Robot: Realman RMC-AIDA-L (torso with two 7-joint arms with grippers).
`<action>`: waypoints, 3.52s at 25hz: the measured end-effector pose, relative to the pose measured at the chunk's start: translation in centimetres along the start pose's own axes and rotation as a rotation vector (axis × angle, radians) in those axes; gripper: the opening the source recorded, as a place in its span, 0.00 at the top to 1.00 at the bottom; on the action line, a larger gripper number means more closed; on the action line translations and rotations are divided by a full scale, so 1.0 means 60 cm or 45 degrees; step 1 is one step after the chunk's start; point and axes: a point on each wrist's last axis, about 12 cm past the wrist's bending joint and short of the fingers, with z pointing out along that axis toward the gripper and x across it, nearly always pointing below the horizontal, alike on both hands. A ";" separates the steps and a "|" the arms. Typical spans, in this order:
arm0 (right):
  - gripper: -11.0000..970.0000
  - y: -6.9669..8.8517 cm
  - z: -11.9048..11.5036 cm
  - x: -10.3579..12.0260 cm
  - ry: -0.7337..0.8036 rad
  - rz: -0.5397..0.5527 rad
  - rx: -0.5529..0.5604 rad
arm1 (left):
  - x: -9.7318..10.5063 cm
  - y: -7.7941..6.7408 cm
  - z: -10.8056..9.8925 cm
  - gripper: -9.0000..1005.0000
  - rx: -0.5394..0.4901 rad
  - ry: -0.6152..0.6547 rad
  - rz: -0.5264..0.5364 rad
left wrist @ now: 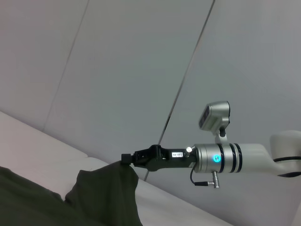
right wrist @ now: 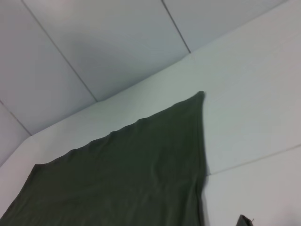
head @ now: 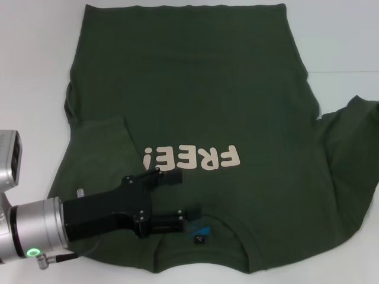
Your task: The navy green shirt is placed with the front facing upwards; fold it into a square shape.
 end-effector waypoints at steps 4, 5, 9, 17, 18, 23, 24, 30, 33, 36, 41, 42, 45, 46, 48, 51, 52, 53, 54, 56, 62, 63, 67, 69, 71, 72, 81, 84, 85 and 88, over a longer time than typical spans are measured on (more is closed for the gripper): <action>0.97 0.010 0.010 -0.006 0.016 -0.081 -0.024 | 0.000 0.001 0.000 0.06 -0.004 0.000 -0.002; 0.97 0.013 0.014 -0.007 0.025 -0.098 -0.032 | 0.000 0.001 0.001 0.06 -0.004 0.000 -0.002; 0.96 0.028 0.027 -0.013 0.051 -0.174 -0.066 | -0.001 0.002 0.003 0.06 -0.003 0.001 -0.004; 0.96 0.067 0.056 -0.031 0.101 -0.243 -0.185 | -0.001 0.004 0.004 0.06 -0.009 0.004 -0.010; 0.96 0.075 0.060 -0.033 0.116 -0.247 -0.214 | -0.001 0.004 0.004 0.06 -0.010 0.005 -0.013; 0.95 0.112 0.081 -0.033 0.210 -0.248 -0.319 | -0.001 0.006 0.004 0.06 -0.020 0.008 -0.023; 0.95 0.117 0.084 -0.032 0.230 -0.247 -0.329 | -0.001 0.006 0.004 0.06 -0.022 0.008 -0.024; 0.95 0.164 0.111 -0.015 0.398 -0.270 -0.417 | 0.001 0.007 0.004 0.06 -0.033 0.011 -0.027; 0.89 0.190 0.117 -0.005 0.464 -0.320 -0.499 | 0.001 0.008 0.004 0.06 -0.038 0.012 -0.028; 0.73 0.201 0.116 -0.008 0.466 -0.325 -0.542 | 0.001 0.008 0.004 0.06 -0.041 0.012 -0.028; 0.59 0.190 0.106 -0.017 0.447 -0.287 -0.520 | 0.001 0.010 0.004 0.06 -0.050 0.008 -0.028; 0.57 0.187 0.103 -0.017 0.446 -0.278 -0.516 | 0.001 0.010 0.004 0.06 -0.054 0.006 -0.029; 0.51 0.178 0.094 -0.018 0.429 -0.242 -0.520 | 0.000 0.011 0.002 0.06 -0.065 0.001 -0.032; 0.49 0.176 0.091 -0.018 0.420 -0.232 -0.526 | 0.000 0.012 0.002 0.06 -0.067 -0.002 -0.035; 0.45 0.174 0.083 -0.018 0.397 -0.212 -0.558 | -0.002 0.014 -0.001 0.06 -0.077 -0.010 -0.052; 0.32 0.175 0.074 -0.016 0.365 -0.185 -0.610 | -0.005 0.017 -0.007 0.06 -0.098 -0.026 -0.084; 0.28 0.174 0.072 -0.015 0.361 -0.177 -0.616 | -0.006 0.019 -0.010 0.06 -0.110 -0.033 -0.097; 0.24 0.173 0.071 -0.012 0.361 -0.170 -0.620 | -0.007 0.020 -0.014 0.06 -0.121 -0.036 -0.116; 0.20 0.173 0.069 -0.010 0.364 -0.164 -0.622 | -0.007 0.021 -0.017 0.06 -0.131 -0.038 -0.132; 0.14 0.175 0.067 -0.001 0.381 -0.156 -0.642 | -0.007 0.024 -0.028 0.06 -0.158 -0.035 -0.172; 0.05 0.186 0.062 0.025 0.419 -0.130 -0.705 | -0.004 0.030 -0.073 0.07 -0.304 -0.014 -0.250; 0.05 0.186 0.061 0.029 0.421 -0.125 -0.706 | -0.002 0.031 -0.083 0.07 -0.335 -0.012 -0.268; 0.05 0.184 0.059 0.035 0.416 -0.106 -0.698 | 0.001 0.033 -0.121 0.07 -0.438 -0.006 -0.315; 0.05 0.182 0.058 0.035 0.413 -0.096 -0.691 | 0.004 0.031 -0.137 0.07 -0.480 -0.009 -0.333; 0.05 0.181 0.058 0.035 0.411 -0.092 -0.686 | 0.007 0.029 -0.153 0.07 -0.522 -0.013 -0.350; 0.05 0.181 0.058 0.035 0.411 -0.091 -0.684 | 0.008 0.027 -0.161 0.07 -0.543 -0.013 -0.357; 0.05 0.177 0.061 0.034 0.399 -0.089 -0.655 | 0.023 0.012 -0.205 0.07 -0.657 0.060 -0.400; 0.05 0.176 0.062 0.034 0.395 -0.090 -0.647 | 0.028 0.008 -0.215 0.07 -0.679 0.105 -0.390; 0.05 0.176 0.062 0.034 0.395 -0.091 -0.646 | 0.028 0.008 -0.215 0.07 -0.679 0.105 -0.390; 0.05 0.175 0.062 0.034 0.394 -0.090 -0.641 | 0.033 0.009 -0.218 0.07 -0.696 0.150 -0.382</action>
